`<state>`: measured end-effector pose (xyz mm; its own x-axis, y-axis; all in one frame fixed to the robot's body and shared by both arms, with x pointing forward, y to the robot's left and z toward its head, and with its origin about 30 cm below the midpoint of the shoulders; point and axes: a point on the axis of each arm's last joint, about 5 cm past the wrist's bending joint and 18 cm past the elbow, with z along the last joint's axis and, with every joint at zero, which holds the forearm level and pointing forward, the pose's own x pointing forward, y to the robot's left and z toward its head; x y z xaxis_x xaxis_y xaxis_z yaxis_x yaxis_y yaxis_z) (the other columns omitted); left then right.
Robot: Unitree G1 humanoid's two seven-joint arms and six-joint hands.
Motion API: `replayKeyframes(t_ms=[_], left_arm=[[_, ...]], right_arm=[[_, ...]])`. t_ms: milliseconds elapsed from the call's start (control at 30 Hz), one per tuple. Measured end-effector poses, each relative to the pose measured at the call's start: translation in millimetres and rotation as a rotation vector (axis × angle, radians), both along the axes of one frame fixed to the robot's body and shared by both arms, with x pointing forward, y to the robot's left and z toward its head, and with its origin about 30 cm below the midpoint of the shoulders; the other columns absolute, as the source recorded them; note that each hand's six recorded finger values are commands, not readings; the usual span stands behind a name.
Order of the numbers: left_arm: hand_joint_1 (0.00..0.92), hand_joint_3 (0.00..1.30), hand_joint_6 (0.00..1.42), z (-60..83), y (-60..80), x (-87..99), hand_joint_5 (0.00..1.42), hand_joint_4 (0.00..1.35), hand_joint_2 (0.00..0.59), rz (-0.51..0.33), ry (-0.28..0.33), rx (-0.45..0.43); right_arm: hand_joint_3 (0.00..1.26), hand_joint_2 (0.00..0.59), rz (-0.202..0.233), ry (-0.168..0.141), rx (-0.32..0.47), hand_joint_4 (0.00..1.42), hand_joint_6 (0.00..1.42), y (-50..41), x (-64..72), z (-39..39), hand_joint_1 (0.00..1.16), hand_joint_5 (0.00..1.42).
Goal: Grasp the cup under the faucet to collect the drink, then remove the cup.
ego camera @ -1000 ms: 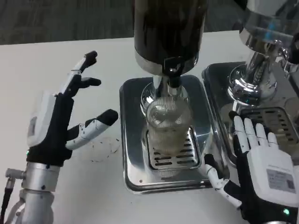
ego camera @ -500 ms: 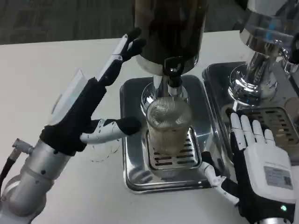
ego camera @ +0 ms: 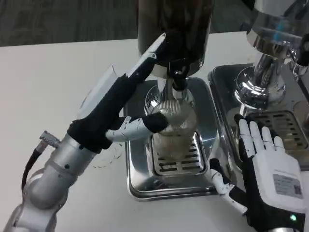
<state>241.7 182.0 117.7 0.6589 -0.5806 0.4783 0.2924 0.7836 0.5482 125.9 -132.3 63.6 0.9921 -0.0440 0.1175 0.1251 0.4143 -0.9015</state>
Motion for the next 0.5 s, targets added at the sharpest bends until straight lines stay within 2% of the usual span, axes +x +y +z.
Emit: replayKeyframes(t_ms=[200,500], left_arm=[[0.000,0.14,0.16,-4.3,-1.4,1.6,0.19,0.00,0.071,-0.013,0.030,0.012],[0.000,0.22,0.20,-1.7,-1.6,-2.3,0.25,0.07,0.091,-0.035,-0.021,0.002]], right_arm=[[0.01,0.422,-0.007,0.000,0.003,0.00,0.00,0.4,-0.9,-0.5,0.28,0.00],[0.01,0.416,-0.008,0.003,0.002,0.00,0.00,0.2,-1.2,-1.6,0.29,0.00]])
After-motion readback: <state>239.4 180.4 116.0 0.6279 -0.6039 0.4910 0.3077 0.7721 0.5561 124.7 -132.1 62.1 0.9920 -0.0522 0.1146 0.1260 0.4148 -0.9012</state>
